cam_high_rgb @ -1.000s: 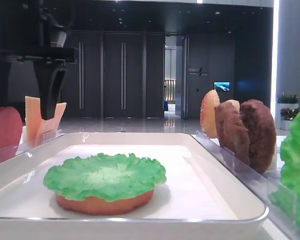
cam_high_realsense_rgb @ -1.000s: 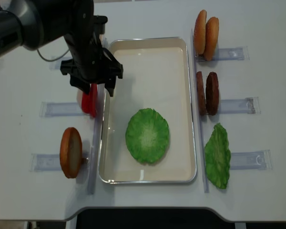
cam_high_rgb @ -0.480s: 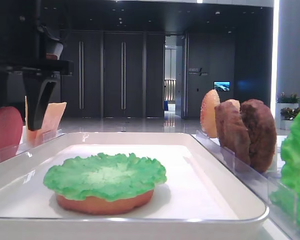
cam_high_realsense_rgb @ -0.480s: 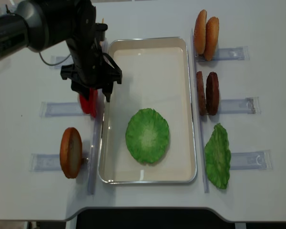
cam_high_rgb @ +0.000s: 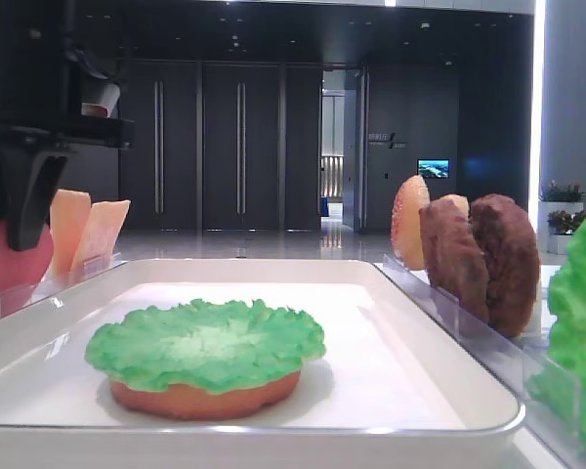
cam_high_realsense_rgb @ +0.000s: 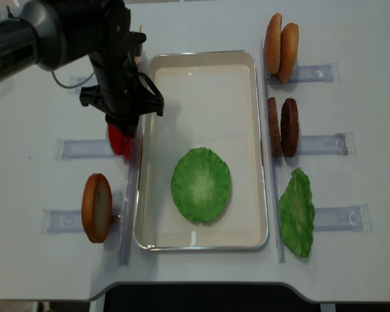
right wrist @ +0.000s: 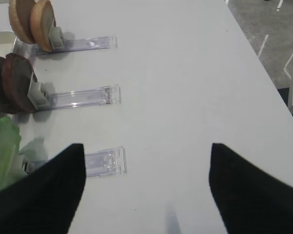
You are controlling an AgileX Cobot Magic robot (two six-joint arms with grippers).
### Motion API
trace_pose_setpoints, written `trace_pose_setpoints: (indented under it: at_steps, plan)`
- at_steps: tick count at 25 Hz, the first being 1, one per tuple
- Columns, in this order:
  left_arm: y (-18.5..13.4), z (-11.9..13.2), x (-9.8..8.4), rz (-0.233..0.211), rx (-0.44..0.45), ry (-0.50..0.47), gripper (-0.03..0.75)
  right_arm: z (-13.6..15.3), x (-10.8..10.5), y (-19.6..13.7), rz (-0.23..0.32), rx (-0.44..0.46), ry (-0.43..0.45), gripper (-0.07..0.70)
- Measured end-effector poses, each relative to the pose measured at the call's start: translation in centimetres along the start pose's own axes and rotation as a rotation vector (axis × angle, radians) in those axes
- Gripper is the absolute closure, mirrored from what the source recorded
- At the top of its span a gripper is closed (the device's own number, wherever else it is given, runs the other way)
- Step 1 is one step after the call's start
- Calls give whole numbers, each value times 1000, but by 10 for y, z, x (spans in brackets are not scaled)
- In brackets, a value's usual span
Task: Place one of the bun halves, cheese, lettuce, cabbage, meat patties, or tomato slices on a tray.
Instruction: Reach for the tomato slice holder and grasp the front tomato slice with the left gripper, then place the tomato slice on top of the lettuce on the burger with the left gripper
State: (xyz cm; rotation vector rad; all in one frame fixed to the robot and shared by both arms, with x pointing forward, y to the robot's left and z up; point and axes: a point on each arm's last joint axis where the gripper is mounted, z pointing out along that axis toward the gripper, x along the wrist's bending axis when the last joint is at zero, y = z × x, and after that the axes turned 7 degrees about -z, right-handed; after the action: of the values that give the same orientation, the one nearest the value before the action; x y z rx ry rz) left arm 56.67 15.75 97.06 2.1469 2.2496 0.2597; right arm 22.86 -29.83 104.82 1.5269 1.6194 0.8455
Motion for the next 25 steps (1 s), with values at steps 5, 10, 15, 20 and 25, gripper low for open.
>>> trace_pose_setpoints:
  at_steps: [5,10,15,20,25]
  plan:
    - [0,0,0,2,5,6,652,0,0,0,0,0,0,128]
    - [-1,-2,1,4,11,8,654,0,0,0,0,0,0,128]
    - [-4,-25,2,19,8,-45,655,0,0,0,0,-1,0,128]
    - [-9,-58,4,21,-48,-141,655,0,0,0,0,-1,0,128]
    - [-18,-83,6,54,-81,-239,655,0,0,0,0,-1,0,128]
